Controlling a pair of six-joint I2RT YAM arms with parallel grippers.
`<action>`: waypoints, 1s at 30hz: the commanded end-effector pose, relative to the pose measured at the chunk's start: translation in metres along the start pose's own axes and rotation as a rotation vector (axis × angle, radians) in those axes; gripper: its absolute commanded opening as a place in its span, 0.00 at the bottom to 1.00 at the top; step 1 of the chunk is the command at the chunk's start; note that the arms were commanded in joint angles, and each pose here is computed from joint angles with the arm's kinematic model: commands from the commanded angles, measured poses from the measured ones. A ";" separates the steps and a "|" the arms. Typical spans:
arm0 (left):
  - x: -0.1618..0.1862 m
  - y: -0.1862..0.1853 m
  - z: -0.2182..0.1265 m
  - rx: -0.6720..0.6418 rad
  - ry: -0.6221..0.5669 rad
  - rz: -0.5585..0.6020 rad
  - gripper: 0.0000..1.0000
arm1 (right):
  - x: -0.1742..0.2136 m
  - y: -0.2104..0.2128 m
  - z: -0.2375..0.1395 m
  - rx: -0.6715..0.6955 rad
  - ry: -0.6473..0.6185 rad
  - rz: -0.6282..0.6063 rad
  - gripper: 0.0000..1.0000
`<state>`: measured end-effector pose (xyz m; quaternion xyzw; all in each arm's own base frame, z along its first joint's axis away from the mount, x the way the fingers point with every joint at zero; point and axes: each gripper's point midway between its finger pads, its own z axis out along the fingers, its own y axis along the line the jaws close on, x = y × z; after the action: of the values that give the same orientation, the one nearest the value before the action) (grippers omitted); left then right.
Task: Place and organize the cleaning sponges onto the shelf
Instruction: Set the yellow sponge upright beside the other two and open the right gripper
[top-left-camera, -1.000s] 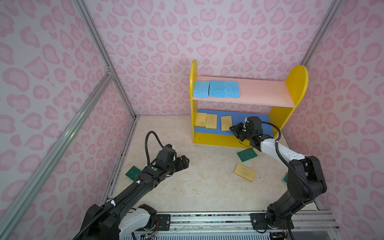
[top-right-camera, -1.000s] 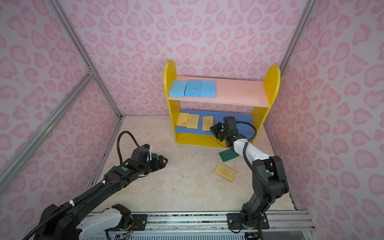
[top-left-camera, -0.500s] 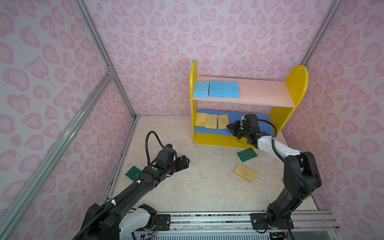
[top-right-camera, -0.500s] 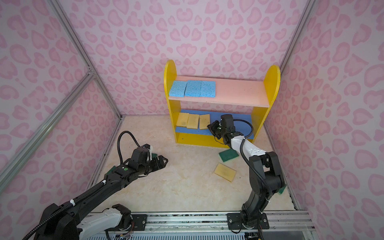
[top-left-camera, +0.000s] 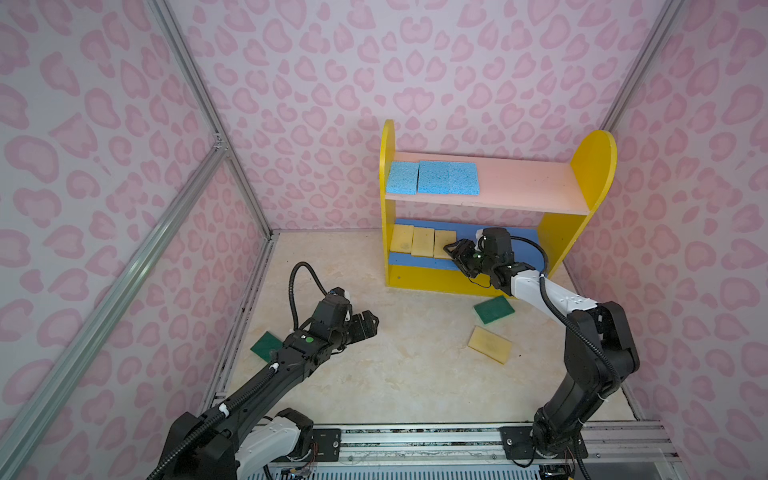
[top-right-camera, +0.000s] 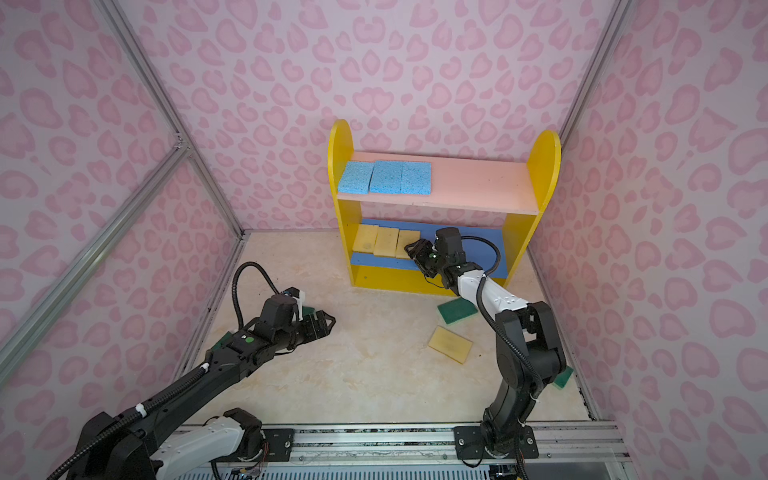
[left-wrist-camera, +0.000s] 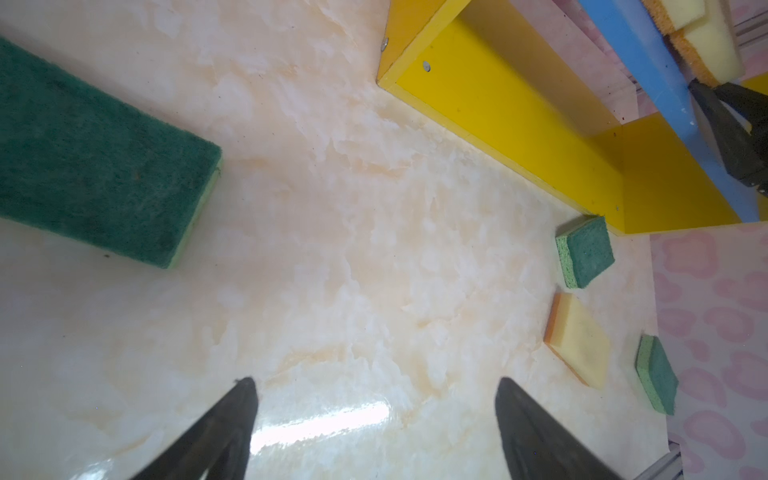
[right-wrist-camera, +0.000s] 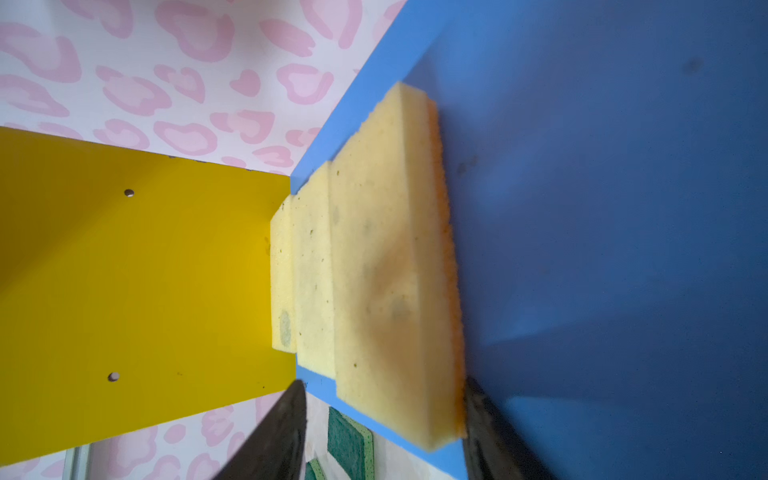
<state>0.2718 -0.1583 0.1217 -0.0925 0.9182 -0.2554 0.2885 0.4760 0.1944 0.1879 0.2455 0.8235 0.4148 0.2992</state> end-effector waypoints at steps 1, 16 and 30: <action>-0.004 -0.004 -0.003 0.016 -0.015 0.014 0.91 | 0.003 0.000 -0.005 0.014 0.010 -0.042 0.70; 0.000 -0.022 -0.004 0.064 -0.006 0.040 0.83 | -0.003 0.005 -0.017 0.049 0.013 -0.139 0.51; 0.006 -0.014 -0.012 0.045 -0.015 0.032 0.82 | 0.000 -0.006 0.009 0.049 0.056 -0.099 0.41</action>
<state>0.2609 -0.1703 0.1357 -0.0680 0.9106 -0.2759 0.3001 0.4781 0.1922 0.1783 0.2064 0.8539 0.3802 0.2893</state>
